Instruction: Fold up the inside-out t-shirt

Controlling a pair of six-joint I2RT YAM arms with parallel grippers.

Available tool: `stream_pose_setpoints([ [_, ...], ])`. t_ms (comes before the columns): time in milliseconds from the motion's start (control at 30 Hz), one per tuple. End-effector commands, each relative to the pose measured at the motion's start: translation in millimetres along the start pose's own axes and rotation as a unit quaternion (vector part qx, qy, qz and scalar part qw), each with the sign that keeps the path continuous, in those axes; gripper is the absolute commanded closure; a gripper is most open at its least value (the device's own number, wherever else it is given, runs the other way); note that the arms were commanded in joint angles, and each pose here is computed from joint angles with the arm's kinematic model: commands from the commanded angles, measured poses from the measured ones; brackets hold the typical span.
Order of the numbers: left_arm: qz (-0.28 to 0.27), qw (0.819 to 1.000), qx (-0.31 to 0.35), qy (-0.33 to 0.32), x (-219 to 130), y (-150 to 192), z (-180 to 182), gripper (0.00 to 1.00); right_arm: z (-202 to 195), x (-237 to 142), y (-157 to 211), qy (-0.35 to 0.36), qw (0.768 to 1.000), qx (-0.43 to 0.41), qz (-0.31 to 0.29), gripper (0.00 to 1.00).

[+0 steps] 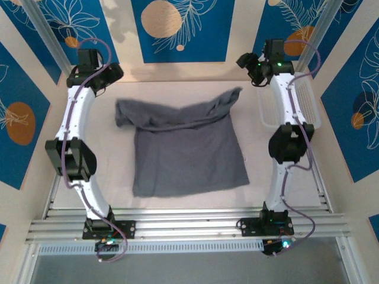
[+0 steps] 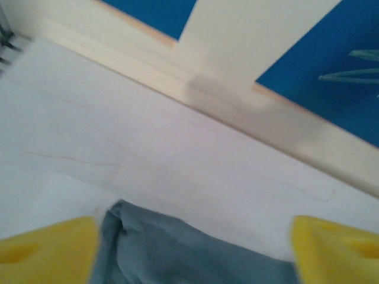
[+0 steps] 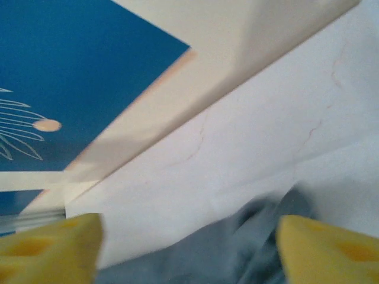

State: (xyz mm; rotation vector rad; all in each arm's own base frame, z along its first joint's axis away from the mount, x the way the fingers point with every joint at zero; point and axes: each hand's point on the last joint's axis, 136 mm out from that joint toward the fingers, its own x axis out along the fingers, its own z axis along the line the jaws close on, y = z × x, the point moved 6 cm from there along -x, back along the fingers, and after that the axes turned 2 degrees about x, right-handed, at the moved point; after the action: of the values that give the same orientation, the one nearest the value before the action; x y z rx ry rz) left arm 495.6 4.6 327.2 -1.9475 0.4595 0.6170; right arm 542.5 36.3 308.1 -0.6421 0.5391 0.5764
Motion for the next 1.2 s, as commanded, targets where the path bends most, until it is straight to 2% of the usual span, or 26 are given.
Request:
stream_pose_setpoints([
  [0, -0.066, 0.991, 0.045, 0.107, -51.2, -30.4, -30.5, 0.05, 27.6, -52.5, 5.9, -0.05, 0.997, -0.037, 0.044, 0.01],
  [100, -0.064, 0.976, 0.094, 0.187, -84.6, -11.0, -54.6, 0.04, 17.8, -64.4, 30.0, -0.036, 0.996, -0.062, 0.061, 0.01],
  [200, -0.059, 0.948, 0.179, 0.257, -123.7, 36.1, -86.2, 0.04, -14.4, -83.8, 68.8, -0.011, 0.997, -0.044, 0.063, 0.01],
  [233, -0.054, 0.934, 0.216, 0.281, -137.0, 58.8, -98.3, 0.03, -29.2, -91.5, 86.2, -0.002, 0.997, -0.028, 0.065, 0.01],
  [300, -0.041, 0.897, 0.293, 0.328, -161.2, 106.0, -116.4, 0.01, -53.5, -106.0, 121.1, 0.009, 0.998, 0.001, 0.07, 0.0],
  [400, -0.021, 0.818, 0.397, 0.415, -187.9, 183.6, -130.7, 0.01, -98.9, -125.2, 174.8, 0.099, 0.991, 0.061, 0.068, 0.03],
  [467, -0.004, 0.76, 0.466, 0.453, -199.8, 236.0, -132.0, 0.01, -132.8, -138.1, 209.2, 0.187, 0.973, 0.11, 0.078, 0.03],
  [533, 0.026, 0.715, 0.525, 0.461, -202.4, 279.6, -129.4, 0.01, -155.6, -142.4, 236.9, 0.235, 0.956, 0.138, 0.11, 0.03],
  [567, 0.044, 0.695, 0.552, 0.459, -201.7, 298.5, -128.6, 0.01, -166.6, -142.3, 250.7, 0.255, 0.946, 0.151, 0.13, 0.03],
  [633, 0.071, 0.669, 0.581, 0.458, -198.9, 325.3, -129.3, 0.01, -185.2, -139.4, 273.7, 0.286, 0.927, 0.175, 0.167, 0.05],
  [733, 0.092, 0.645, 0.593, 0.474, -195.5, 351.8, -134.2, 0.01, -201.9, -131.8, 298.9, 0.308, 0.908, 0.195, 0.205, 0.07],
  [933, 0.115, 0.613, 0.613, 0.485, -189.0, 378.9, -140.9, 0.01, -205.2, -108.3, 331.9, 0.318, 0.892, 0.194, 0.257, 0.04],
  [1067, 0.114, 0.61, 0.613, 0.488, -186.0, 383.1, -143.1, 0.01, -206.1, -87.8, 345.6, 0.303, 0.898, 0.188, 0.258, 0.08],
  [1167, 0.11, 0.614, 0.612, 0.487, -185.2, 383.4, -141.8, 0.01, -212.8, -80.9, 351.2, 0.303, 0.9, 0.192, 0.249, 0.17],
])
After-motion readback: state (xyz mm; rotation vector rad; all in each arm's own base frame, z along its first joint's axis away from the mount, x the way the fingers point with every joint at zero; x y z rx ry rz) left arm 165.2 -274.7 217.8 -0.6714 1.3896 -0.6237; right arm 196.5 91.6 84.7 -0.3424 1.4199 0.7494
